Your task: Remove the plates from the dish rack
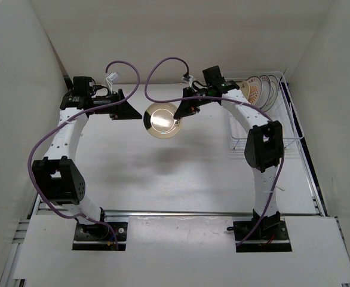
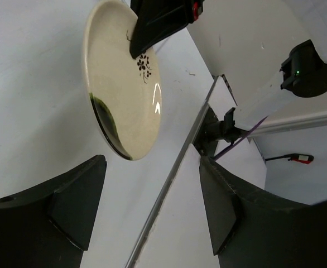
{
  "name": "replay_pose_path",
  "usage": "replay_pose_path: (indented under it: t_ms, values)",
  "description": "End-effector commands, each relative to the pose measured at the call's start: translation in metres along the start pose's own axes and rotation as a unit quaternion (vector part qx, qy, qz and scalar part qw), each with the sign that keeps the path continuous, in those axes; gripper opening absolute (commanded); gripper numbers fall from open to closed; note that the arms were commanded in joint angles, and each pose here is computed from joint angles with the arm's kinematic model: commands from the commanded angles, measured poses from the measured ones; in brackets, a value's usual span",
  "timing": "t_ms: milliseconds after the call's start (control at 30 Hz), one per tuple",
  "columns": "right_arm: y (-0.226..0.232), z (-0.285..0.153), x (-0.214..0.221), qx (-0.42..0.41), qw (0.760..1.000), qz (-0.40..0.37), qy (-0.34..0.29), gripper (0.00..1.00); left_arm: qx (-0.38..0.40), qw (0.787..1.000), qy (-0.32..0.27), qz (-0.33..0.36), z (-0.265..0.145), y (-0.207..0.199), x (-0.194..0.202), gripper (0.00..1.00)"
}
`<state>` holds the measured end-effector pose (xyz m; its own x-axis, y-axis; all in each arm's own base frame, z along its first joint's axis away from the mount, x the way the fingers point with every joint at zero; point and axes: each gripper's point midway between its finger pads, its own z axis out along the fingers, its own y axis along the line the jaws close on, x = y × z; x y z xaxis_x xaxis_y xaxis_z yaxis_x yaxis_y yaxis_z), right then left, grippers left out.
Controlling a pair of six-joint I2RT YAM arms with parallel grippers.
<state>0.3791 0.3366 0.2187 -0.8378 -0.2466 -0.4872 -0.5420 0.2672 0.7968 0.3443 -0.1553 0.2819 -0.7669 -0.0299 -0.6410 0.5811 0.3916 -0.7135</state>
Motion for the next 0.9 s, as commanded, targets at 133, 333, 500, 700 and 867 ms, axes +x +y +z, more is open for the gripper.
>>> replay_pose_path:
  t_ms: [133,333,500,700,867]
  values:
    - [0.023,-0.003,-0.019,-0.02,0.999,-0.045,-0.016,0.0,0.038,0.999,0.001,0.01,0.0,-0.017,0.003,0.79]
    - [0.03,0.0,-0.019,-0.029,0.999,-0.038,-0.015,0.0,0.023,1.0,0.004,0.0,0.003,-0.005,0.008,0.79]
    - [0.045,0.005,-0.023,-0.047,0.998,-0.039,-0.015,0.0,0.019,1.0,0.007,-0.018,0.006,0.004,0.01,0.79]
    - [0.056,0.013,-0.026,-0.061,0.997,-0.048,-0.014,0.0,0.016,1.0,0.013,-0.022,0.012,0.011,0.013,0.79]
    - [0.062,0.021,-0.025,-0.068,0.996,-0.05,-0.009,0.0,0.017,1.0,0.023,-0.013,0.022,0.009,0.014,0.61]
